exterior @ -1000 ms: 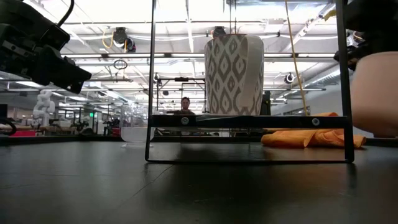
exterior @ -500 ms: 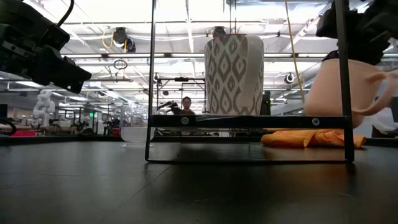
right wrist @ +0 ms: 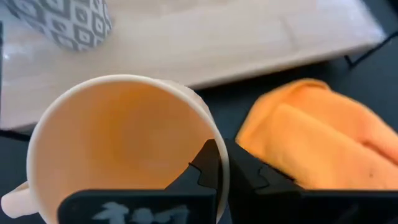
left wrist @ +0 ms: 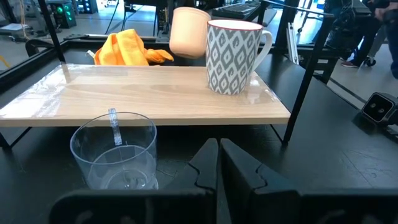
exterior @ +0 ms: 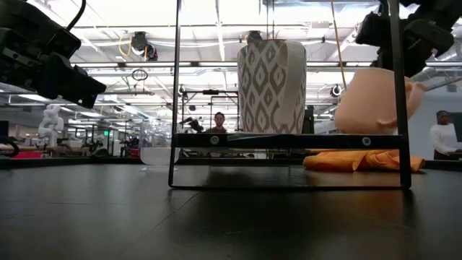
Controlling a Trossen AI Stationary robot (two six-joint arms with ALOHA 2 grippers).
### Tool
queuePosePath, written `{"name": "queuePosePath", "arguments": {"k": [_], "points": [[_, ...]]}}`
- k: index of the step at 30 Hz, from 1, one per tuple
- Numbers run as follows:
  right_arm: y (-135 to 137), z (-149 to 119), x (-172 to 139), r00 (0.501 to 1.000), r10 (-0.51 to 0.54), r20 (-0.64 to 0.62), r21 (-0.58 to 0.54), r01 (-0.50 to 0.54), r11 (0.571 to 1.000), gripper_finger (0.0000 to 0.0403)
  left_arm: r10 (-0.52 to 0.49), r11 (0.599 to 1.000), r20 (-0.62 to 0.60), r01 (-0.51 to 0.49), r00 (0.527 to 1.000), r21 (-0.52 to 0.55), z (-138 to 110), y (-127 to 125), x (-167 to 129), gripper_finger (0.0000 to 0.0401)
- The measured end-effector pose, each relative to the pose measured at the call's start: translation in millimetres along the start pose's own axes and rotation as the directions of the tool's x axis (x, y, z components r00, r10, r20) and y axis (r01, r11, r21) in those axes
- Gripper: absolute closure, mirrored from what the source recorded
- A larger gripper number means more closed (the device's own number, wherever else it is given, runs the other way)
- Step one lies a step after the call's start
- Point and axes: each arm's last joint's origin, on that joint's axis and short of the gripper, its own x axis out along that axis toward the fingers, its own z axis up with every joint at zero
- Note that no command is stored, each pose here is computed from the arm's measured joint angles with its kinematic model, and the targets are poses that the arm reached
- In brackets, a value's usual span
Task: Stack small to large cups/mugs on shelf
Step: Put the orange cup on the shelf
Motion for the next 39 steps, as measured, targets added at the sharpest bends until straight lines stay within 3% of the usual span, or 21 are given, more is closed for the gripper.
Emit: {"name": "queuePosePath", "arguments": {"k": [18,26,31,39], "points": [[-29.3,53.1,-31.6,0.988,-0.049,0.143,0.009,0.048,0.999,0.0403,0.000,1.000,-0.001,0.000,1.000,0.002,-0.1,0.0,0.0,0.0380],[-45.2,79.1,-29.2,0.998,-0.056,0.022,0.008,0.055,0.998,0.0403,0.000,1.000,-0.001,0.000,1.000,0.002,-0.1,0.0,0.0,0.0380],[-49.7,100.3,-20.7,1.000,0.014,-0.014,-0.013,-0.014,1.000,0.0403,0.000,1.000,-0.001,0.000,1.000,0.002,-0.2,0.0,0.0,0.0380],[-52.1,127.5,0.4,0.989,0.036,-0.144,-0.034,-0.041,0.999,0.0403,0.000,1.000,-0.009,0.000,1.000,0.000,-0.9,0.1,0.2,0.0380]]}}
